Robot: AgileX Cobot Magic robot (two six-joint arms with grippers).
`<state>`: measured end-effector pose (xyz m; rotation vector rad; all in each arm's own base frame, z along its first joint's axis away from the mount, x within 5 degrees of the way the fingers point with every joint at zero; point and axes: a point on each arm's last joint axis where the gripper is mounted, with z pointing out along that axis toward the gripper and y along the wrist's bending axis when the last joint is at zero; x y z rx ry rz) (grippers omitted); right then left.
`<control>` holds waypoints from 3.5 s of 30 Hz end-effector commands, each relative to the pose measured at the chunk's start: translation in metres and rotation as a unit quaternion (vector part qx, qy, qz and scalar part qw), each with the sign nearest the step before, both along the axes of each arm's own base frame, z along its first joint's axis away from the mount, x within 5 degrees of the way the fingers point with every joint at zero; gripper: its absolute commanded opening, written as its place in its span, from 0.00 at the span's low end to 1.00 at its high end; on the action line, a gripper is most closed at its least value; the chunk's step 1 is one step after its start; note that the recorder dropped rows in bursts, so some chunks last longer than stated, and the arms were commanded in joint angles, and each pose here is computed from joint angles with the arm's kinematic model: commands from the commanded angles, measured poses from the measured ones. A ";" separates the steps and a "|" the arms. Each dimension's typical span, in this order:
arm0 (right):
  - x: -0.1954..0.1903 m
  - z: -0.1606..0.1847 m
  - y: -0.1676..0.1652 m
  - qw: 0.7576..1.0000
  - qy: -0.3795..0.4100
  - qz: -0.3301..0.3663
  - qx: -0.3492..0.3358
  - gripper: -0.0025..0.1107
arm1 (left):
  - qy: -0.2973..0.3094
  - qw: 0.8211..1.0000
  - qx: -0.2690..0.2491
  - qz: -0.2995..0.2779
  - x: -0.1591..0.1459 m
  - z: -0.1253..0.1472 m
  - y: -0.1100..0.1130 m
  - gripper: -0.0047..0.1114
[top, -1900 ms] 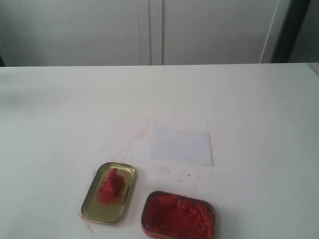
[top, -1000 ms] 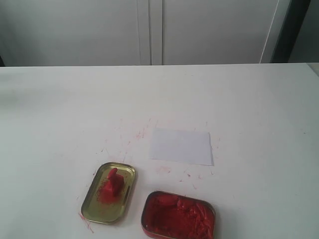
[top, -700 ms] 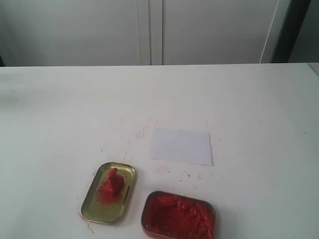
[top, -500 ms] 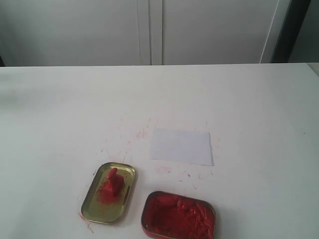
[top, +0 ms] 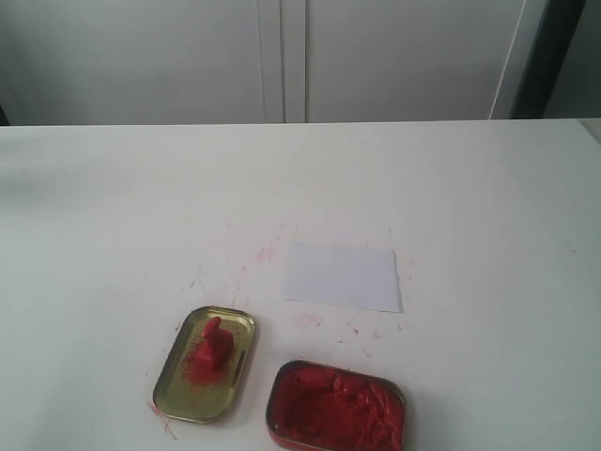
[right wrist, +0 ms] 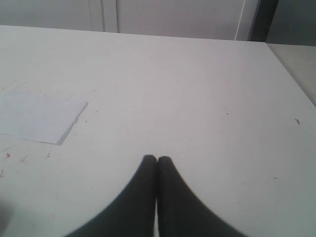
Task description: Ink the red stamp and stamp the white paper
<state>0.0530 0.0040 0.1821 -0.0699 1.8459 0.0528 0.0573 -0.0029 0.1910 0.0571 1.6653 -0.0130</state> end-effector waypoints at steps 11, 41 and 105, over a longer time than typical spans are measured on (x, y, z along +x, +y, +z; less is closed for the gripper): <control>0.000 0.000 0.000 1.000 -0.007 -0.004 0.001 0.02 | -0.065 0.998 -0.004 0.006 0.000 0.011 0.001 0.04; 0.000 0.000 0.000 1.000 -0.007 -0.004 0.001 0.02 | 0.091 0.996 -0.008 -0.017 -0.006 0.069 -0.003 0.04; 0.000 0.000 0.000 1.000 -0.006 -0.007 0.011 0.02 | 0.573 0.777 0.125 -0.228 0.190 0.041 -0.211 0.04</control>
